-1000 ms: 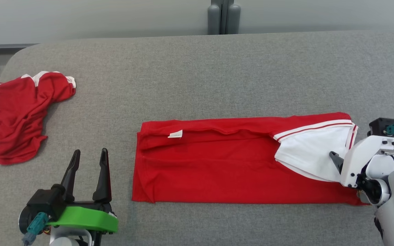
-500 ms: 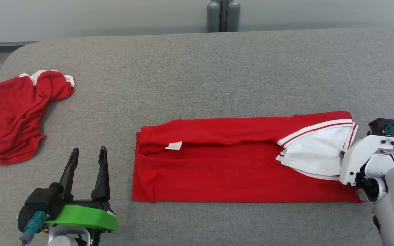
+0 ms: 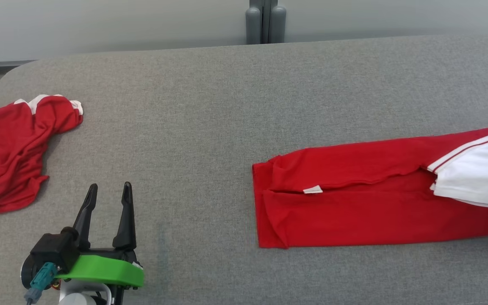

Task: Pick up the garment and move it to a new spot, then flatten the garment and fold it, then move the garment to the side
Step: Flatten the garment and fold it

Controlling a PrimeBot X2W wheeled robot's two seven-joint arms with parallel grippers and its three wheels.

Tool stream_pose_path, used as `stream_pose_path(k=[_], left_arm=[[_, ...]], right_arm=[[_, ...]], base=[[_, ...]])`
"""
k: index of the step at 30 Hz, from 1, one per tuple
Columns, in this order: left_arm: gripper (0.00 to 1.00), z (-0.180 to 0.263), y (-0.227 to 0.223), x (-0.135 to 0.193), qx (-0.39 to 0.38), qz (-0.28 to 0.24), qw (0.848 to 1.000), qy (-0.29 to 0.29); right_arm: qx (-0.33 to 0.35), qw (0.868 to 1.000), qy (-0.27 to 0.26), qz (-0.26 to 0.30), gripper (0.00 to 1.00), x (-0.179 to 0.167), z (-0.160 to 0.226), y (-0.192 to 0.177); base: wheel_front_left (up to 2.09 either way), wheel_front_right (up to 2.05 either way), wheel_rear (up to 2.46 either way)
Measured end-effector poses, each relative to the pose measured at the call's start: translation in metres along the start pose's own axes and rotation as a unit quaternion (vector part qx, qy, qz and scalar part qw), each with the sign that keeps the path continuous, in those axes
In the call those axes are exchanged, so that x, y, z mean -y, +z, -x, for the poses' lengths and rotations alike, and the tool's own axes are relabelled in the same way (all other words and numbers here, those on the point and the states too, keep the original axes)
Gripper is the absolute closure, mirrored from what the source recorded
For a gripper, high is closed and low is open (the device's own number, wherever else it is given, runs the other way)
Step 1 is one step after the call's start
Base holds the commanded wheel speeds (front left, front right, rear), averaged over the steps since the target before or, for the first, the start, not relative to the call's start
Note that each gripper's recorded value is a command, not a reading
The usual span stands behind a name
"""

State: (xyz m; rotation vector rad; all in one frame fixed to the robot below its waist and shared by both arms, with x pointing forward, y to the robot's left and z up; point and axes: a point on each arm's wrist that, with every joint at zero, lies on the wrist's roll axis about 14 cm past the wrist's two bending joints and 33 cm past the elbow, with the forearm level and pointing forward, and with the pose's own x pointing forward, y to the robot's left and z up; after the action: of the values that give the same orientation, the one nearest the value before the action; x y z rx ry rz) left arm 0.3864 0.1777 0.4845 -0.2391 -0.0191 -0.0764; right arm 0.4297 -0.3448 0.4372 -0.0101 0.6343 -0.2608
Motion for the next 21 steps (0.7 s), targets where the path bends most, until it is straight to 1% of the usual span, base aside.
stream_pose_path(k=[2, 4, 8, 11, 12, 14, 16, 18, 21], left_arm=[[0.00, 0.001, 0.001, 0.003, 0.001, 0.000, 1.000, -0.004], [0.00, 0.002, 0.001, 0.003, 0.000, 0.000, 1.000, -0.005], [0.00, 0.004, 0.002, 0.005, 0.002, 0.001, 1.000, -0.008], [0.00, 0.007, 0.003, 0.007, 0.003, 0.000, 1.000, -0.010], [0.00, 0.007, 0.003, 0.007, 0.004, 0.000, 1.000, -0.011], [0.00, 0.008, 0.005, 0.008, 0.005, 0.000, 1.000, -0.012], [0.00, 0.010, 0.005, 0.007, 0.005, 0.000, 1.000, -0.011], [0.00, 0.012, 0.004, 0.007, 0.004, 0.000, 1.000, -0.010], [0.00, 0.013, 0.004, 0.005, 0.004, 0.000, 1.000, -0.008]], right_arm=[[0.003, 1.000, -0.015, 0.009, 1.00, 0.010, 0.007, 0.002], [0.009, 1.000, -0.019, 0.019, 1.00, 0.011, 0.012, 0.006], [0.026, 0.999, -0.002, 0.044, 1.00, -0.009, 0.024, 0.015], [0.033, 0.997, 0.044, 0.059, 1.00, -0.048, 0.033, 0.017], [0.033, 0.995, 0.065, 0.074, 1.00, -0.065, 0.037, 0.016], [0.038, 0.990, 0.104, 0.085, 1.00, -0.093, 0.044, 0.018], [0.042, 0.982, 0.145, 0.114, 1.00, -0.125, 0.053, 0.019], [0.040, 0.974, 0.183, 0.131, 1.00, -0.153, 0.061, 0.016], [0.033, 0.958, 0.238, 0.158, 1.00, -0.194, 0.072, 0.009]], base=[[0.00, 0.00, 0.00], [0.00, 0.00, 0.00], [0.00, 0.00, 0.00], [0.00, 0.00, 0.00], [0.00, 0.00, 0.00], [0.00, 0.00, 0.00], [0.00, 0.00, 0.00], [0.00, 0.00, 0.00], [0.00, 0.00, 0.00]])
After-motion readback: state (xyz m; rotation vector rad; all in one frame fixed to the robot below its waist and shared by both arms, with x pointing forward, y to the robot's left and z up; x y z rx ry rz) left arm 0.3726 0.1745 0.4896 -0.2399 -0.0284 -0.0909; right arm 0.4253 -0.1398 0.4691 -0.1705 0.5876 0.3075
